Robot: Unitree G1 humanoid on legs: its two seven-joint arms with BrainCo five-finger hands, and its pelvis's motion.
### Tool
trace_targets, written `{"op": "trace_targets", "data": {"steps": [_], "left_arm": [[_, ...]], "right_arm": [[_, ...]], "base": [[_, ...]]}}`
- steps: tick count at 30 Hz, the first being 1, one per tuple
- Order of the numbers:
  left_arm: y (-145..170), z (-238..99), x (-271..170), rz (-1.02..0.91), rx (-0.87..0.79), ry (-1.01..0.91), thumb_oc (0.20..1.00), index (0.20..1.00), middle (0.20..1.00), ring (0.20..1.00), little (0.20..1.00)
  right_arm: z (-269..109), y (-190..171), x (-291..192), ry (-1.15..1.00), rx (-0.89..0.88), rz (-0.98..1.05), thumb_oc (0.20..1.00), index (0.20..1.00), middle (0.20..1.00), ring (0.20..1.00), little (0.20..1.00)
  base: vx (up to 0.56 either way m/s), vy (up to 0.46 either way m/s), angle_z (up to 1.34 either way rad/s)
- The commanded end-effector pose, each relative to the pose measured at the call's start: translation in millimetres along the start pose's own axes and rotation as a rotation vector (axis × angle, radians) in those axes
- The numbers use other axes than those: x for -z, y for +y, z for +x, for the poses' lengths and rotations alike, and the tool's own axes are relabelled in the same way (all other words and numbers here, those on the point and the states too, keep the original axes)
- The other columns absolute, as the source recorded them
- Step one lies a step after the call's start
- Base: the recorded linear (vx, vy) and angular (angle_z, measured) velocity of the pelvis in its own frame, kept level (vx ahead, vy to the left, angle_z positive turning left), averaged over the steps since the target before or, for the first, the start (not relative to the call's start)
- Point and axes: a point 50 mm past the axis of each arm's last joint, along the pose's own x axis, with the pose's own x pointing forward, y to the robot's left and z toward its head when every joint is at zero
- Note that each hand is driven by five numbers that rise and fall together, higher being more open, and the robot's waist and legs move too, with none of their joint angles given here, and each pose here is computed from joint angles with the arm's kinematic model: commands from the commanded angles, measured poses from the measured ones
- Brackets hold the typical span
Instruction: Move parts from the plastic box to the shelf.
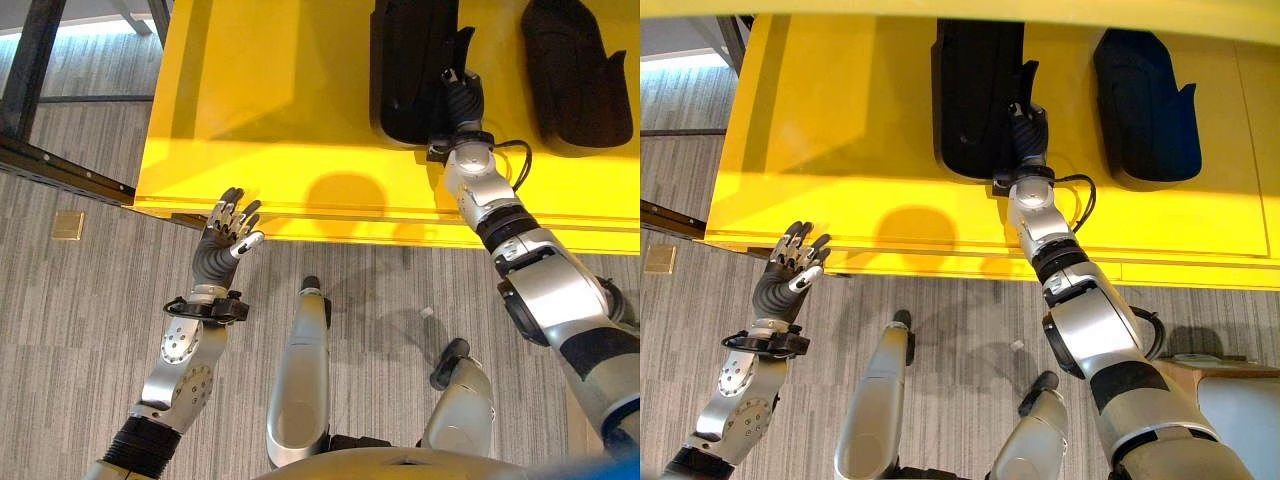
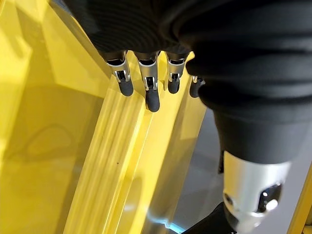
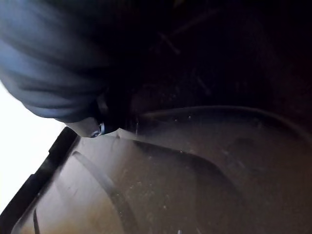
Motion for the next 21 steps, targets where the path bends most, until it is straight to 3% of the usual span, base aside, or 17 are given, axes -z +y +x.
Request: {"op": "trace_targets", "data": {"steps": [1,12,13,14,15,16,21], "left_arm": [[-15.9,7.4,-12.0,-0.01,0.073,-0.069,1.0,1.0,1.0,1.0,1.0],[-14.6,6.5,-11.2,-0.022,0.059,-0.07,1.0,1.0,1.0,1.0,1.0],[-13.9,6.1,-10.8,-0.021,0.056,-0.068,1.0,1.0,1.0,1.0,1.0],[-13.8,6.1,-11.3,-0.019,0.057,-0.07,1.0,1.0,1.0,1.0,1.0],[-13.9,6.3,-11.9,-0.021,0.057,-0.072,1.0,1.0,1.0,1.0,1.0],[-13.4,5.8,-11.6,-0.021,0.054,-0.071,1.0,1.0,1.0,1.0,1.0],[-12.2,5.8,-11.7,-0.022,0.044,-0.075,1.0,1.0,1.0,1.0,1.0]], "right_arm": [[8.3,-9.0,-16.4,-0.059,0.038,-0.03,0.2,0.2,0.2,0.2,0.2],[8.7,-3.5,-13.8,-0.039,0.025,-0.07,0.2,0.2,0.2,0.2,0.2],[8.8,-3.4,-13.5,-0.035,0.025,-0.069,0.244,0.244,0.244,0.244,0.244],[9.1,-3.7,-13.3,-0.034,0.026,-0.075,0.542,0.542,0.542,0.542,0.542],[9.5,-4.3,-13.7,-0.035,0.029,-0.082,0.959,0.959,0.959,0.959,0.959],[9.5,-4.2,-14.3,-0.037,0.031,-0.078,1.0,1.0,1.0,1.0,1.0],[9.3,-5.4,-16.1,-0.047,0.039,-0.051,1.0,1.0,1.0,1.0,1.0]], "base": [[-0.09,0.014,-0.01],[0.01,-0.003,-0.01],[0.0,0.0,0.0],[0.0,0.0,0.0],[0.0,0.0,0.0],[0.0,0.0,0.0],[0.0,-0.001,0.0]]}}
